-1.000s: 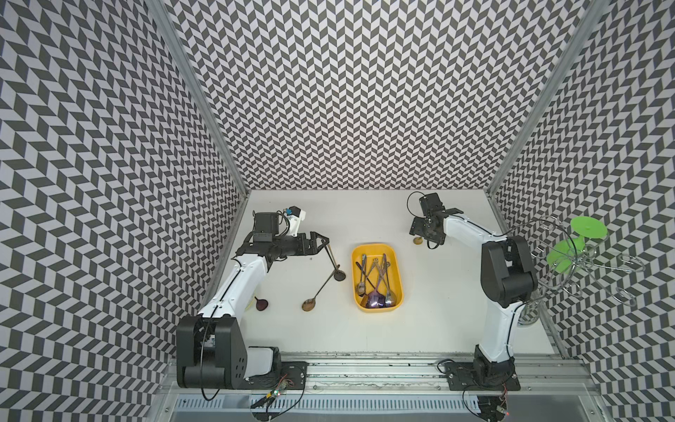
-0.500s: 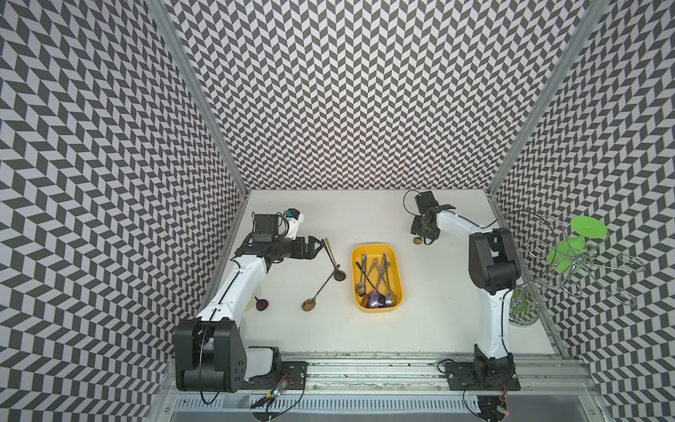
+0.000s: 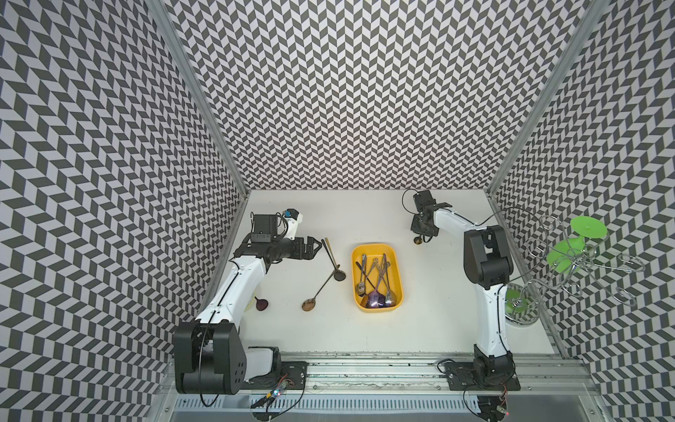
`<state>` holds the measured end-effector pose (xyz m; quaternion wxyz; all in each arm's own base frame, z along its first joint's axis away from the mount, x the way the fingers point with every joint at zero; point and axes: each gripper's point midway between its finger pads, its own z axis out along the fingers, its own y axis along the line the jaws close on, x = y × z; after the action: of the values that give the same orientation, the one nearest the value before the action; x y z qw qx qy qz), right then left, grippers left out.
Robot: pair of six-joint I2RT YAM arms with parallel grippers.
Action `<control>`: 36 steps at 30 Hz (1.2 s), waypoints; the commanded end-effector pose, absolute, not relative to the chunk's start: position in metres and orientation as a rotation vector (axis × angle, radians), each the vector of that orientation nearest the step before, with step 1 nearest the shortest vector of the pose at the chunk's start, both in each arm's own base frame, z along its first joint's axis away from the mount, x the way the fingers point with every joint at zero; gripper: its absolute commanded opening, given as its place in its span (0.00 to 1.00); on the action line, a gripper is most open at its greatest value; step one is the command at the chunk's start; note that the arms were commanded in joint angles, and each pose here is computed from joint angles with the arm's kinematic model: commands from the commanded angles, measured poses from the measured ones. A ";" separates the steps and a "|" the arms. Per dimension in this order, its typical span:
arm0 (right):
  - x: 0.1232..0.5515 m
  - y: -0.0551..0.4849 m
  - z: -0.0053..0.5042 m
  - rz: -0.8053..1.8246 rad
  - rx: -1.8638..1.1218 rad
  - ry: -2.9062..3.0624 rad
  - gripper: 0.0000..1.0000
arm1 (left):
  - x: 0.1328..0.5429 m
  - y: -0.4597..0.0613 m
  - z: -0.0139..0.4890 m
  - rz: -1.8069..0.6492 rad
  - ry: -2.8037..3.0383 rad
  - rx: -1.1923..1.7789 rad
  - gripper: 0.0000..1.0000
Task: Put the spoon into the storage box
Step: Pick up the spoon from the center of the board, then place the spoon in the storage box.
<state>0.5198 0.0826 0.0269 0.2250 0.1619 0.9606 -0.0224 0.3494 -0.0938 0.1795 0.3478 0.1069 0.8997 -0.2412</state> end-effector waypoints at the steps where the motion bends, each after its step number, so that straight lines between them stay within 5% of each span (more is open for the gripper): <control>1: 0.510 0.081 0.006 -0.071 0.429 2.702 0.09 | 0.353 -0.090 0.201 -0.595 2.281 0.295 0.99; 4: 0.512 0.084 0.016 -0.050 0.405 2.691 0.00 | 0.354 -0.090 0.197 -0.596 2.285 0.291 0.99; 17: 0.490 0.113 0.087 0.120 0.280 2.619 0.00 | 0.351 -0.093 0.191 -0.549 2.291 0.417 0.95; 36: 0.391 0.192 0.184 0.401 0.092 2.531 0.00 | 0.301 -0.113 0.129 -0.194 2.405 0.973 0.98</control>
<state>0.4028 0.1861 0.1679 0.2762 0.0288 0.9520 0.1284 0.3101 -0.1225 0.1408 0.2891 0.3431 0.8878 -0.1022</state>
